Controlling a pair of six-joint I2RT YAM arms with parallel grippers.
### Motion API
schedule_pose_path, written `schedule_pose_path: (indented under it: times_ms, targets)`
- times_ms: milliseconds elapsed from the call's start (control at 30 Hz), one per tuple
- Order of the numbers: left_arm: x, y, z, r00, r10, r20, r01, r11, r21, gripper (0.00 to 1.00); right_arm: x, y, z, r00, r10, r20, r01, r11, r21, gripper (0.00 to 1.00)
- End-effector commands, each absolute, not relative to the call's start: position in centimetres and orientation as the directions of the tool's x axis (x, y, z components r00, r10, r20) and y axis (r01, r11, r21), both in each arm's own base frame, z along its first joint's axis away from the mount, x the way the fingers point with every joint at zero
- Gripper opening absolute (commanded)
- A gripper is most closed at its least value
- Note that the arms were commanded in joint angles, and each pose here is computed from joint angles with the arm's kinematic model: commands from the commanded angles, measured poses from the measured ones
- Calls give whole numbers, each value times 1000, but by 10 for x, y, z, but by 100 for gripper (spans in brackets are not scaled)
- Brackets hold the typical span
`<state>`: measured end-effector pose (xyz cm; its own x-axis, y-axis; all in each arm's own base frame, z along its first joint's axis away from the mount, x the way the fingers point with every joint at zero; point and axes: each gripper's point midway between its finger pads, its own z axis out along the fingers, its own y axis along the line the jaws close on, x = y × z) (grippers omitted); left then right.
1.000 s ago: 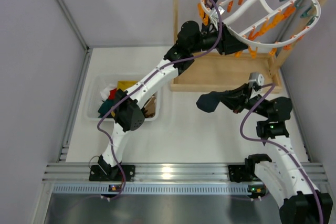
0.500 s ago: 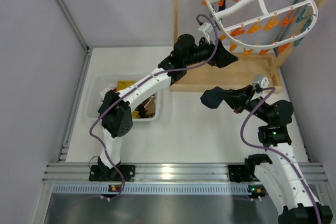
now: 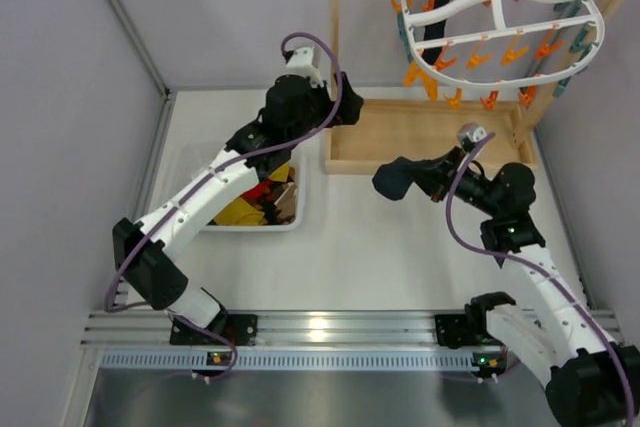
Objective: Remove the socks clipped to the hanger
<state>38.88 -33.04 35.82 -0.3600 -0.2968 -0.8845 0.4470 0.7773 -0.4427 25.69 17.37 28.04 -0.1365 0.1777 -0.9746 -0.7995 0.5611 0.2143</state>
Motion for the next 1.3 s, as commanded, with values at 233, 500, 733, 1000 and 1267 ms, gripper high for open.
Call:
schedule_pose_path:
  times_ms: [233, 500, 733, 1000, 1267]
  targets:
    - [357, -103, 323, -378, -209, -902, -217, 967, -133, 98, 285, 285, 303, -125, 136, -983, -844, 507, 177, 0]
    - [303, -13, 362, -314, -160, -936, -403, 915, -21, 98, 293, 431, 280, -182, 33, -983, -924, 335, 182, 0]
    - [262, 30, 411, -175, -136, -975, -511, 859, -28, 98, 277, 542, 257, -225, -24, -974, -960, 175, 217, 14]
    - [285, -8, 370, -292, -163, -943, -371, 928, -46, 98, 283, 518, 256, -238, -13, -971, -930, 291, 224, 94]
    - [293, -42, 355, -341, -163, -926, -202, 975, -97, 98, 298, 384, 256, -231, 71, -970, -827, 511, 235, 99]
